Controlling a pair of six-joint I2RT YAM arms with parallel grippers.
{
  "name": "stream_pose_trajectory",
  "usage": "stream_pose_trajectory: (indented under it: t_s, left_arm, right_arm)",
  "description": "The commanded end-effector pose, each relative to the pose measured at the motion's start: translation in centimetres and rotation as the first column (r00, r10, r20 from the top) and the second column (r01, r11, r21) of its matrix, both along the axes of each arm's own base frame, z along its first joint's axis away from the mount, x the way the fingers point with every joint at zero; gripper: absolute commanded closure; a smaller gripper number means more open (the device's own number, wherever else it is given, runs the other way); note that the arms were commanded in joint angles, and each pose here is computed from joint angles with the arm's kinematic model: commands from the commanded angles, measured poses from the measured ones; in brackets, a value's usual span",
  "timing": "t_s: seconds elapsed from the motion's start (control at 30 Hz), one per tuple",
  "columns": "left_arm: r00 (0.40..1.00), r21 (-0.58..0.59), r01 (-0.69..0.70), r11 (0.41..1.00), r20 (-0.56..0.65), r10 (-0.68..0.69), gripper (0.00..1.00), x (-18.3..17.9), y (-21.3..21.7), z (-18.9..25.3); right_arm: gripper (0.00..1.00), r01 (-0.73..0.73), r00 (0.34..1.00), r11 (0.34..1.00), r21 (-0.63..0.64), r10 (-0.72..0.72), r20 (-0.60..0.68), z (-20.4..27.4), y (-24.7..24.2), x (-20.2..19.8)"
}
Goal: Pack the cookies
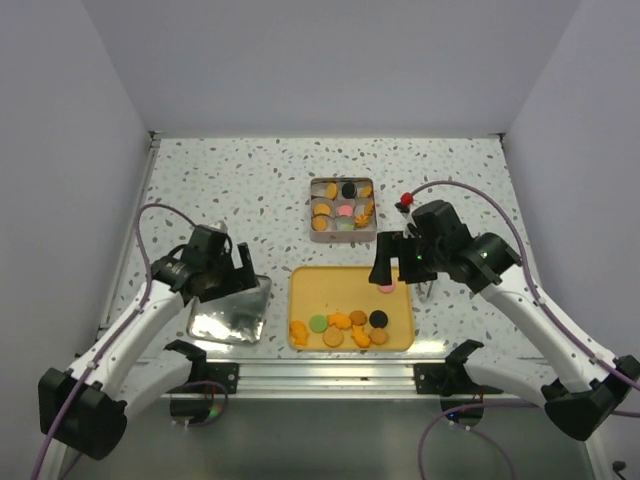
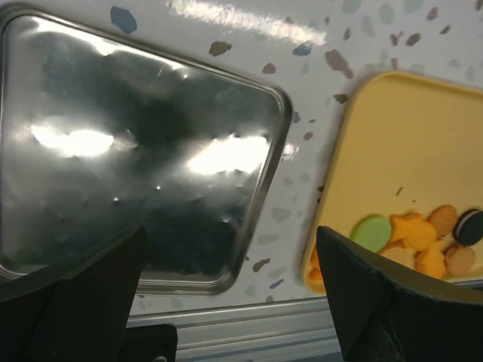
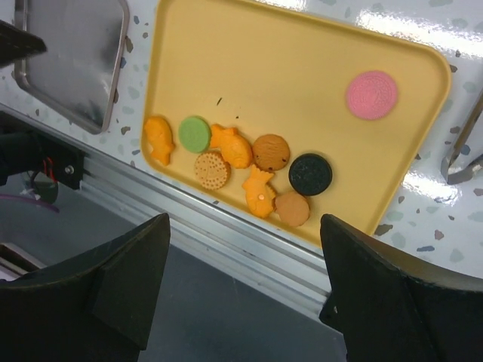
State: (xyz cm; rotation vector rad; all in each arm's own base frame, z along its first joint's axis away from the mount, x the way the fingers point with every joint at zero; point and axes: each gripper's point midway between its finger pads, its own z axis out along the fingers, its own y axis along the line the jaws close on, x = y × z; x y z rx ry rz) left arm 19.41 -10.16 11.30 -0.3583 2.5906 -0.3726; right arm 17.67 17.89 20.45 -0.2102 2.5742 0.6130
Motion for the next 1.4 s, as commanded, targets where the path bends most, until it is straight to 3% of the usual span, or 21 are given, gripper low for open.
stream_pose_trajectory:
  t_s: [0.0,0.27,0.57,0.7,0.83,1.03,1.3,1.37]
  left_arm:
    - [0.999,0.003,0.026,1.0,-0.036,-0.026,0.0,0.0,-0.4,-2.4]
    - [0.994,-0.02,0.087,0.996,-0.066,-0.088,0.02,0.8,-2.2,-4.7]
    - [0.981,0.07,0.146,0.987,-0.14,-0.135,0.09,-0.5,-4.2,-8.3]
    - [0.976,0.103,0.168,0.98,-0.156,-0.151,0.2,-1.3,-4.4,-9.6]
    - [0.973,0.153,0.19,0.97,-0.164,-0.164,0.41,-1.5,-4.3,-10.3]
    - [0.965,0.225,0.228,0.947,-0.182,-0.189,0.6,-1.7,-4.7,-11.0]
    - [0.958,0.355,0.23,0.906,-0.247,-0.147,0.72,-2.9,-3.5,-12.3]
    - [0.954,0.364,0.237,0.901,-0.262,-0.145,0.82,-3.3,-3.3,-12.7]
  right_arm:
    - [0.16,0.037,0.999,0.999,-0.002,-0.037,0.024,1.2,-1.4,-1.0]
    - [0.16,0.084,0.996,0.996,0.004,-0.084,0.013,0.9,-2.9,-2.8]
    - [0.16,0.113,0.994,0.993,-0.04,-0.113,0.007,0.3,-4.7,-4.1]
    - [0.16,0.119,0.993,0.992,-0.048,-0.118,0.006,0.3,-5.0,-4.3]
    - [0.16,0.126,0.992,0.991,-0.043,-0.126,0.003,0.3,-5.2,-4.6]
    - [0.16,0.133,0.991,0.989,-0.062,-0.133,-0.003,0.1,-5.8,-5.1]
    - [0.15,0.129,0.992,0.989,-0.073,-0.129,0.001,0.6,-6.2,-5.5]
    - [0.15,0.131,0.991,0.989,-0.075,-0.131,0.002,0.6,-6.4,-5.6]
